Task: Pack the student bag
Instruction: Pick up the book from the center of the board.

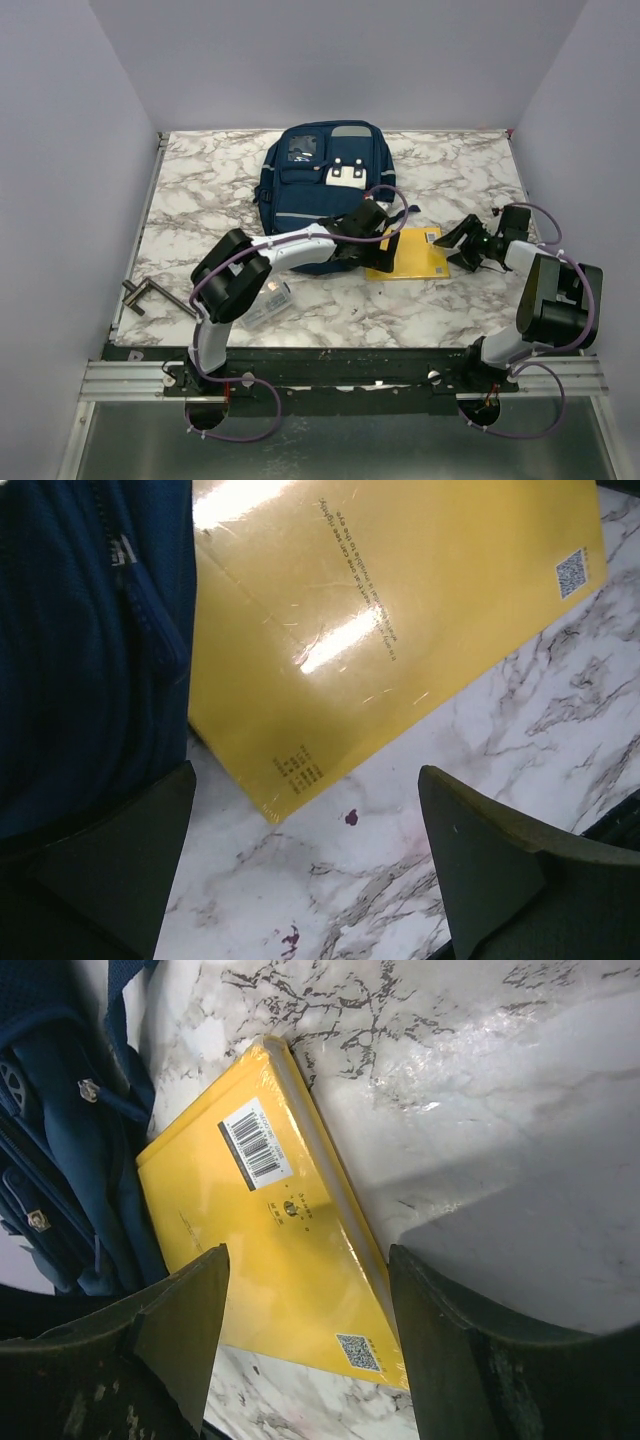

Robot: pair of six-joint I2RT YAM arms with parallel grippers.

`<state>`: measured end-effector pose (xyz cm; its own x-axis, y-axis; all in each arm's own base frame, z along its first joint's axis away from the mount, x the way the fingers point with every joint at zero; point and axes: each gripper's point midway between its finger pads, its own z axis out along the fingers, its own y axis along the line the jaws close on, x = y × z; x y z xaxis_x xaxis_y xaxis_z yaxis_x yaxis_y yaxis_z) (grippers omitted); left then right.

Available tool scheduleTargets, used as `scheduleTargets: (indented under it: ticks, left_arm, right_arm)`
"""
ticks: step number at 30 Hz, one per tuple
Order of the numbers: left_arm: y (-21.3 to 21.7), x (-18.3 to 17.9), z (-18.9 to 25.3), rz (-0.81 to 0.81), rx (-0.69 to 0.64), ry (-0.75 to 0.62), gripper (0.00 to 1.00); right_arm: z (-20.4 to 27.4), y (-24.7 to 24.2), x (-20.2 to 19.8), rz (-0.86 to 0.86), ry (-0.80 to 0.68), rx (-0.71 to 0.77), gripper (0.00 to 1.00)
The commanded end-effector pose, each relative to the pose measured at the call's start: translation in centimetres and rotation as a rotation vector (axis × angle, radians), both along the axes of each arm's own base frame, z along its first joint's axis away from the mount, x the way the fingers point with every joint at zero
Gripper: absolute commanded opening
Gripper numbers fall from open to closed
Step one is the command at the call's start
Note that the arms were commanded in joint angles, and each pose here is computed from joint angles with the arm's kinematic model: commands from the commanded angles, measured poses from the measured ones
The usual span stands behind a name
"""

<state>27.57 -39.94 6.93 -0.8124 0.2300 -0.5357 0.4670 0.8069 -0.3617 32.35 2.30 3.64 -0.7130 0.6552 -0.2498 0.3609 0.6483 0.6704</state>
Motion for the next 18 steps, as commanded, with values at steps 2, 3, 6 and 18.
scheduleTargets:
  ticks: [2, 3, 6, 18]
  left_arm:
    - [-1.6, -0.1, -2.5, 0.018, -0.028, 0.111, 0.94]
    - [-1.8, -0.4, -2.9, 0.014, -0.034, 0.136, 0.93]
    - [-2.4, -1.3, -3.7, -0.002, -0.053, 0.195, 0.92]
    - [-2.9, -2.3, 1.2, -0.037, -0.235, 0.135, 0.87]
  right_arm:
    - [-0.9, 0.7, -1.4, 0.041, 0.041, -0.036, 0.68]
    - [-0.7, 1.0, -1.5, 0.048, 0.037, -0.026, 0.67]
    - [0.5, 2.4, -1.8, 0.076, 0.009, 0.026, 0.66]
    - [11.1, 8.3, -3.9, 0.199, -0.189, 0.148, 0.62]
